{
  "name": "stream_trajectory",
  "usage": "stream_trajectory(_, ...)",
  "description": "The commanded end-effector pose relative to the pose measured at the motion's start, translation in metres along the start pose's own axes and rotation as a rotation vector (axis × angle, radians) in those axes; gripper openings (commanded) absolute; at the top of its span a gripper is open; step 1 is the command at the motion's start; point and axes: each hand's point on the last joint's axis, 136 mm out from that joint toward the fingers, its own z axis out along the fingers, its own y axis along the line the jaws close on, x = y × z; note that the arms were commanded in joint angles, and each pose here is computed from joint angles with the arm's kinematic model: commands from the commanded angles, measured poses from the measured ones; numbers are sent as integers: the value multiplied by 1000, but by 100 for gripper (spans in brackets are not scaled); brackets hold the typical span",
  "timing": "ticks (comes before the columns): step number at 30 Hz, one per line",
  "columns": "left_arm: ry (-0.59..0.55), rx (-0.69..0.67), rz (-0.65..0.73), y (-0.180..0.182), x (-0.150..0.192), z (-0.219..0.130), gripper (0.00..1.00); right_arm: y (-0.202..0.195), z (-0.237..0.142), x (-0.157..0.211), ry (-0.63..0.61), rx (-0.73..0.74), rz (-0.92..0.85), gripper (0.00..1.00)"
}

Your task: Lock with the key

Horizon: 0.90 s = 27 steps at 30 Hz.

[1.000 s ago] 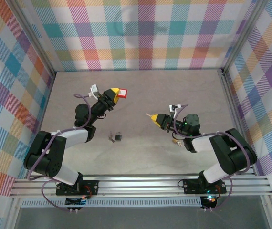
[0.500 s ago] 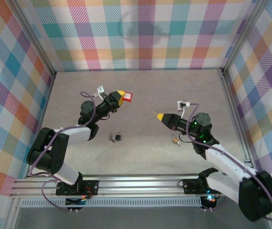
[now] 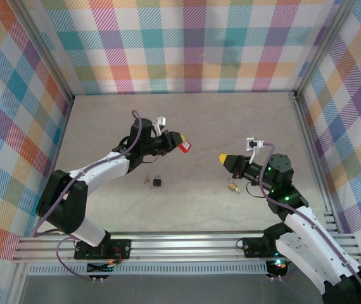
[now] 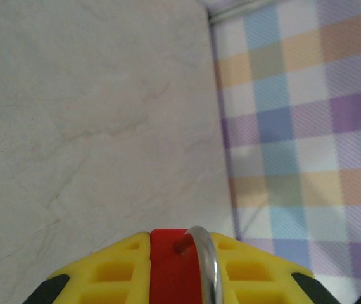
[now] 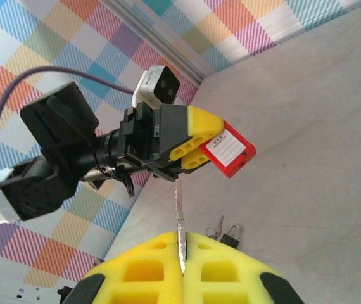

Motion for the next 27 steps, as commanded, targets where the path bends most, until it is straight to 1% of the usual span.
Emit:
stream_trajectory(1, 184, -152, 40, 37, 36, 15, 0, -4, -5, 0, -15, 26, -39, 0)
stream_trajectory(3, 241, -203, 65, 46, 46, 22, 0, -4, -7, 1, -21, 28, -41, 0)
stream_trajectory(5, 263, -229, 82, 52, 49, 28, 0, -4, -9, 1, -22, 30, -49, 0)
stream_trajectory(11, 369, -281, 67, 75, 60, 47, 0, -2, -12, 4, -21, 19, -51, 0)
stream_trajectory(14, 381, -288, 68, 80, 59, 56, 0, 0, -12, 5, -16, 11, -49, 0)
stream_trajectory(18, 424, -334, 43, 96, 63, 58, 0, 1, -12, 7, -6, 1, -46, 0)
stream_trajectory(27, 466, -350, -11, 112, 66, 65, 0, 4, -13, 8, -1, -14, -45, 0)
